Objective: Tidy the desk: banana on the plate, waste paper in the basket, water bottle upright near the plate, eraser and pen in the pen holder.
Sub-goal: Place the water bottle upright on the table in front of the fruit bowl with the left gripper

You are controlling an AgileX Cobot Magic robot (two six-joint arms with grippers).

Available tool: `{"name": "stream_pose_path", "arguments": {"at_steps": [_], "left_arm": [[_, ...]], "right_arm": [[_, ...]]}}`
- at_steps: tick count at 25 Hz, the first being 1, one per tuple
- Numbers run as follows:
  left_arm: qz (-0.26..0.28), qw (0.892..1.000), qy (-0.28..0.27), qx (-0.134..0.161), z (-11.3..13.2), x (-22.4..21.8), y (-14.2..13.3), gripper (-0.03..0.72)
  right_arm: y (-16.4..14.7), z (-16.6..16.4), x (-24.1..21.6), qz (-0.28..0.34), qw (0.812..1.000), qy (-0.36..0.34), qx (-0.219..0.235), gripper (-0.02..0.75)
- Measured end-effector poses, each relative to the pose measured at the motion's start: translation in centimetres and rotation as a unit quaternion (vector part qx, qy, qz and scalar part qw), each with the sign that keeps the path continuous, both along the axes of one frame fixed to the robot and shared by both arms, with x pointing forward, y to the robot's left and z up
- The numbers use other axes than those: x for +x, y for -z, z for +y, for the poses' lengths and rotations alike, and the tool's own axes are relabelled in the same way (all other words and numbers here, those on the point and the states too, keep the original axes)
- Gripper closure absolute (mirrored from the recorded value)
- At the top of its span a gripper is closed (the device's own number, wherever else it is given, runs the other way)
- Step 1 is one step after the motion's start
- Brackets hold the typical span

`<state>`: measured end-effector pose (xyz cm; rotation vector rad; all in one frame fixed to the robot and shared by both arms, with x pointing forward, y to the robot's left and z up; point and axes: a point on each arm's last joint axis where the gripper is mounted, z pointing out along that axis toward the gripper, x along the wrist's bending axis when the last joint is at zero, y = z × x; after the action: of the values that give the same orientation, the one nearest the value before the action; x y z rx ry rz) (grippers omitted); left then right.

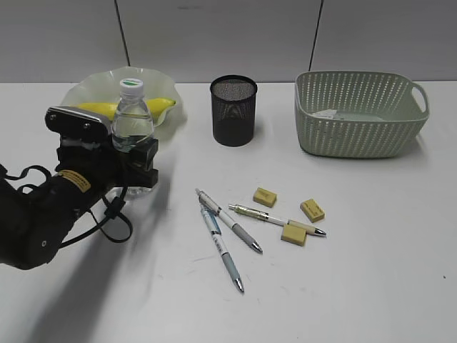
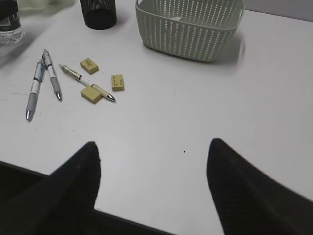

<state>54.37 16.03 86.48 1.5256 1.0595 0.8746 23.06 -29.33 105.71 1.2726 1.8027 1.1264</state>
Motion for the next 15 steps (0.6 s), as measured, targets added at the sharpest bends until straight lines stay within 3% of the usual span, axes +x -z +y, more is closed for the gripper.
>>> {"name": "stream_pose_path", "arguments": {"at_steps": [15], "left_arm": [[-0.001, 1.000, -0.001, 0.002, 0.6, -1.2, 0.3, 0.187]], "right_arm": [[0.0, 0.0, 0.0, 0.000, 1.000, 0.000, 0.000, 0.200]]}}
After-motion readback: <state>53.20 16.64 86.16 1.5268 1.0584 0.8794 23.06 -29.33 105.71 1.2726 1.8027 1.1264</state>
